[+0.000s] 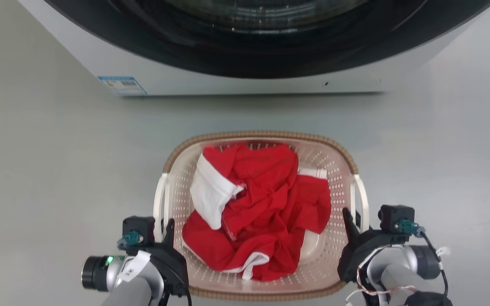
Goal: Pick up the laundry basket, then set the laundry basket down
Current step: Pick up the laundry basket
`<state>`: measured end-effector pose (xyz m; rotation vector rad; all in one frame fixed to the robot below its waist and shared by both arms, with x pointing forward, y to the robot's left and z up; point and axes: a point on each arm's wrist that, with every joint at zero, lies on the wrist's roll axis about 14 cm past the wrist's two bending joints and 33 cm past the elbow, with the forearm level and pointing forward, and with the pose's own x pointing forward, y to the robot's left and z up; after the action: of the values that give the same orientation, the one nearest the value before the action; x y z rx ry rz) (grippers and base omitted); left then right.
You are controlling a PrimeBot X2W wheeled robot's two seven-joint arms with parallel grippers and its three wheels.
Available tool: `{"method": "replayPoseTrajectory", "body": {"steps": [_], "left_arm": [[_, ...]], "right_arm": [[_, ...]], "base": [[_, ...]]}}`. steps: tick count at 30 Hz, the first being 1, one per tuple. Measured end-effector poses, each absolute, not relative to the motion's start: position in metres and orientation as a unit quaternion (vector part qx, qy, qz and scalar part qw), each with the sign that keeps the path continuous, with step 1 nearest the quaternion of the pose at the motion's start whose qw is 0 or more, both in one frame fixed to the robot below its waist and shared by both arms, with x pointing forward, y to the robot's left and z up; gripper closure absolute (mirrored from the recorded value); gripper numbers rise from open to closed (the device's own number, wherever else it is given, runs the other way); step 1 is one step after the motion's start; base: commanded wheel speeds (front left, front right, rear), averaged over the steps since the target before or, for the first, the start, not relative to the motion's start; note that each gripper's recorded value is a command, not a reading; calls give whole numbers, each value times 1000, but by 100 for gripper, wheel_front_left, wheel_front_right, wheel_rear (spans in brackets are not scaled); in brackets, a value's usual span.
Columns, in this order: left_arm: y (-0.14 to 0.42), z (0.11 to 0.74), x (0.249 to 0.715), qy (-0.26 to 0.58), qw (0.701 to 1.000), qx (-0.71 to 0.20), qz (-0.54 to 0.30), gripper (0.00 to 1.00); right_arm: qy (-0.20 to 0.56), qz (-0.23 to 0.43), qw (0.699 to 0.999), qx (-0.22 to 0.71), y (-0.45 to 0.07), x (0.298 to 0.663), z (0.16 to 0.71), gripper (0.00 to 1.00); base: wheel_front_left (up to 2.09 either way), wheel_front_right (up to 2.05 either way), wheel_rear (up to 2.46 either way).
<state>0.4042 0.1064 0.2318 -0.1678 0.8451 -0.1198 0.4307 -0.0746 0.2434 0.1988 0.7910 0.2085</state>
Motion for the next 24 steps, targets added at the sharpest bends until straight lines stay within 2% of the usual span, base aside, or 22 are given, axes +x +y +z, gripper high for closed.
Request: {"method": "replayPoseTrajectory", "body": {"steps": [10,18,24], "left_arm": [[108,251,367,427,898,-74,-67,100],[106,263,325,454,884,-85,-74,100],[107,271,304,462,880,-84,-75,100]], "right_arm": [[416,111,898,91,-69,393,268,100],[465,110,873,95,-69,341,276,100],[478,111,866,98,-66,318,286,100]], "base": [[0,0,0],[0,0,0],[0,0,0]]}}
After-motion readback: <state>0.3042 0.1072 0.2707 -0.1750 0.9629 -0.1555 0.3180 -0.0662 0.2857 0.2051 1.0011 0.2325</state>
